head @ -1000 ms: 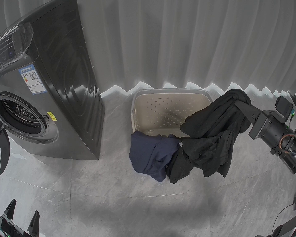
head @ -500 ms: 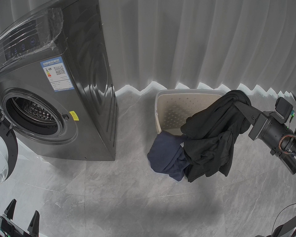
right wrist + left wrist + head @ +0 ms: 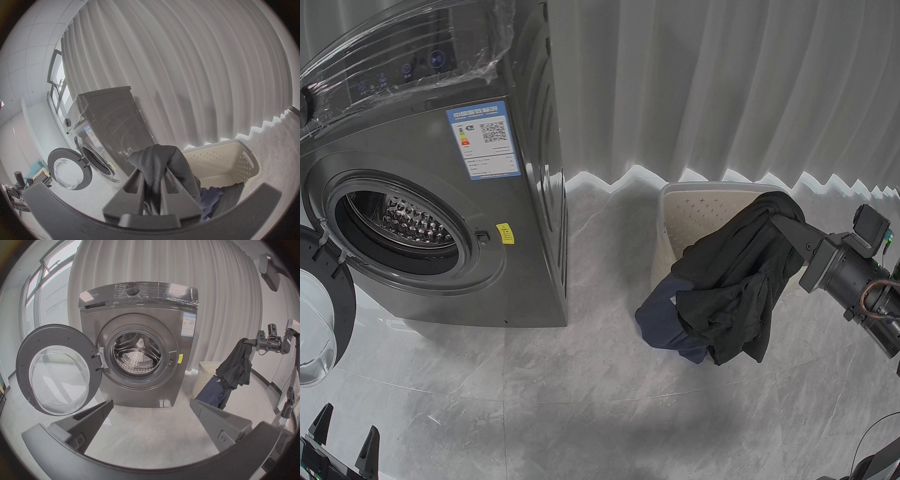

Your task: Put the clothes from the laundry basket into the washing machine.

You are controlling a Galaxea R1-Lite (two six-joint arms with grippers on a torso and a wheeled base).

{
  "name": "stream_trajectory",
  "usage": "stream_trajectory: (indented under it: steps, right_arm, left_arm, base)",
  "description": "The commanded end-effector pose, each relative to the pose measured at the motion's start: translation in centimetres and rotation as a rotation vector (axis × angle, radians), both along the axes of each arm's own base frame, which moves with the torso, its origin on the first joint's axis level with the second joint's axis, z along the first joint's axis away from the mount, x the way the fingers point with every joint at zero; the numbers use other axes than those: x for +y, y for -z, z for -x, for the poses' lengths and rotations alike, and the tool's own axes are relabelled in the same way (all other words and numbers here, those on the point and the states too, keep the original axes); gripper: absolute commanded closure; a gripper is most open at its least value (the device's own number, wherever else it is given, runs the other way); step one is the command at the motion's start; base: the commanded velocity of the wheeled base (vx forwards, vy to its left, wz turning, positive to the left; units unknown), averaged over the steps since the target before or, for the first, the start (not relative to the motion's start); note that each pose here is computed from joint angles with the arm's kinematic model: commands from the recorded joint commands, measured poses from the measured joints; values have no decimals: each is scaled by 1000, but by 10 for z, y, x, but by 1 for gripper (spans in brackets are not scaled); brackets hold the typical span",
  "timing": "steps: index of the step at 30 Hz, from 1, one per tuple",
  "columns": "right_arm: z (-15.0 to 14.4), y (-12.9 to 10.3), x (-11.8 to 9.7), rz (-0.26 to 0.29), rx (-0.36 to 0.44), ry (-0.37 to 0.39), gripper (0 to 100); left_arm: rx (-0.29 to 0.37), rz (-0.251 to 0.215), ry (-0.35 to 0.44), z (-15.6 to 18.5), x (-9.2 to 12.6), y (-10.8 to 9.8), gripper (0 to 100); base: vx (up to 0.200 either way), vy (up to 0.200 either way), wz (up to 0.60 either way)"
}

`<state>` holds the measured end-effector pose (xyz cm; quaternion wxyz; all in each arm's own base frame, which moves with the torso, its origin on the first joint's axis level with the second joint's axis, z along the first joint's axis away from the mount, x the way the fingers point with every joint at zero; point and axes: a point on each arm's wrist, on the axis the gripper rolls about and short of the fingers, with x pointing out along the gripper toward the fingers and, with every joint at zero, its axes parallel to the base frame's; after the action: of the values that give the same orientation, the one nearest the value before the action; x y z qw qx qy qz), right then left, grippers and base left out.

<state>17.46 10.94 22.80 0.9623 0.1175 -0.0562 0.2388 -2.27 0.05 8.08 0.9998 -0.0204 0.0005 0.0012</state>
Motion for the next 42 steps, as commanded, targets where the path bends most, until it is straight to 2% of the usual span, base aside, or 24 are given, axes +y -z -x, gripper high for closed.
stream_trajectory:
  steps: [1,18,30,42]
  right_arm:
    - [-2,0,3,-1,-4,-4,100]
    - [-1,-2,2,-9,-12,-5,100]
    - [-1,-3,1,-10,-15,-6,100]
    - [-1,-3,0,-8,-16,-3,100]
  left_arm:
    - [16,0,-1,-1,0,4,0]
    - [14,0,-1,-1,0,4,0]
    - [5,1,-7,0,0,4,0]
    - [5,1,-7,0,0,4,0]
  base:
    - [0,200,0]
    - [0,200,0]
    - [0,0,0]
    - [-200,0,0]
